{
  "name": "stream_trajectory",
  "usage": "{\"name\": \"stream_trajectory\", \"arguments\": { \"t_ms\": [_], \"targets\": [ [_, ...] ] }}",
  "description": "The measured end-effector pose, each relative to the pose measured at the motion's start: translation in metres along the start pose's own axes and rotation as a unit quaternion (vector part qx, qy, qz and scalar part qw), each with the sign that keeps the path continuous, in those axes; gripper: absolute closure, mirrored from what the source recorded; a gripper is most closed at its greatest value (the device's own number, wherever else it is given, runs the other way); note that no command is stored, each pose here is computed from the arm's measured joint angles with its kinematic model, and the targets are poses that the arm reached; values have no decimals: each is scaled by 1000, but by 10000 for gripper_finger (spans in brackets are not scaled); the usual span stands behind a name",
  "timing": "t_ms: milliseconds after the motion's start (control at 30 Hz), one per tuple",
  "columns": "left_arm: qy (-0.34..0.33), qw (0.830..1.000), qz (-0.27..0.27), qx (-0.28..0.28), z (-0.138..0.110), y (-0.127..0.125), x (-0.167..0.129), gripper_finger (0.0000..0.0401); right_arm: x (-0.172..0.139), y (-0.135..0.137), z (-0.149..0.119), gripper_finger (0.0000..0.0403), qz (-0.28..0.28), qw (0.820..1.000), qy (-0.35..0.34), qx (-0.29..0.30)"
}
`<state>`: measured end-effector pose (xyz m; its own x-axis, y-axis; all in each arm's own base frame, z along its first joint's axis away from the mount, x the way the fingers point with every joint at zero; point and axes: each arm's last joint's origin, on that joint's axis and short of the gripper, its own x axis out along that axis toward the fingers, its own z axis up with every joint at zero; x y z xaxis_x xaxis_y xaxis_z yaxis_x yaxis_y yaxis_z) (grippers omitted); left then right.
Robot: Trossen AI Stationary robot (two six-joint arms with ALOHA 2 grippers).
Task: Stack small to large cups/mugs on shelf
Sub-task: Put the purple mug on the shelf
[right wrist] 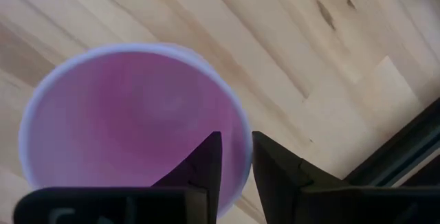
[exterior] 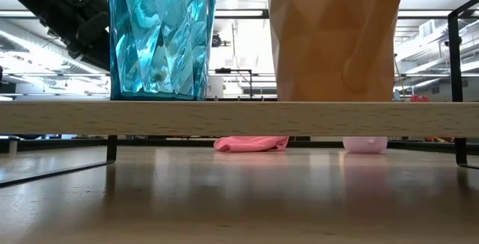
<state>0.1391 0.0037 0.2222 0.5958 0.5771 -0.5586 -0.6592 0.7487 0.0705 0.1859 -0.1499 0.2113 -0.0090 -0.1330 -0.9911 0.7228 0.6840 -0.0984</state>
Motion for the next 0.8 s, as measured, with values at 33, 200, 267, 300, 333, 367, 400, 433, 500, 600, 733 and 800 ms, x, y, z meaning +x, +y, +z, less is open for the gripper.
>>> {"name": "stream_trajectory", "arguments": {
  "t_ms": [33, 200, 267, 300, 333, 367, 400, 433, 500, 600, 733, 800],
  "targets": [
    [0, 1000, 0, 0, 0, 0, 0, 294, 0, 0, 0, 316, 0, 1000, 0, 0],
    [0, 1000, 0, 0, 0, 0, 0, 294, 0, 0, 0, 318, 7, 1000, 0, 0],
    [0, 1000, 0, 0, 0, 0, 0, 294, 0, 0, 0, 322, 7, 1000, -1, -1],
    [0, 1000, 0, -1, 0, 0, 0, 294, 0, 0, 0, 326, 7, 1000, -1, -1],
    [0, 1000, 0, -1, 0, 0, 0, 294, 0, 0, 0, 330, 8, 1000, -1, -1],
    [0, 1000, 0, -1, 0, 0, 0, 294, 0, 1, 0, 335, 8, 1000, -2, 0],
    [0, 1000, 0, -1, 0, 0, 0, 294, 0, 1, 0, 340, 8, 1000, -2, -1],
    [0, 1000, 0, -1, 0, 0, 0, 294, 0, 1, 1, 346, 8, 1000, -2, 0],
    [0, 1000, 0, -1, 0, 0, 0, 294, 0, 1, 1, 358, 9, 1000, -4, 0],
    [0, 1000, 0, -1, 0, 0, 0, 294, 0, 1, 1, 372, 10, 1000, -6, -1],
    [0, 1000, 0, -1, 0, 0, 0, 294, 0, 1, 1, 383, 12, 1000, -8, -1],
    [0, 1000, 0, -1, 0, 0, 0, 294, -1, 1, 2, 387, 13, 1000, -8, -1]
  ]
}}
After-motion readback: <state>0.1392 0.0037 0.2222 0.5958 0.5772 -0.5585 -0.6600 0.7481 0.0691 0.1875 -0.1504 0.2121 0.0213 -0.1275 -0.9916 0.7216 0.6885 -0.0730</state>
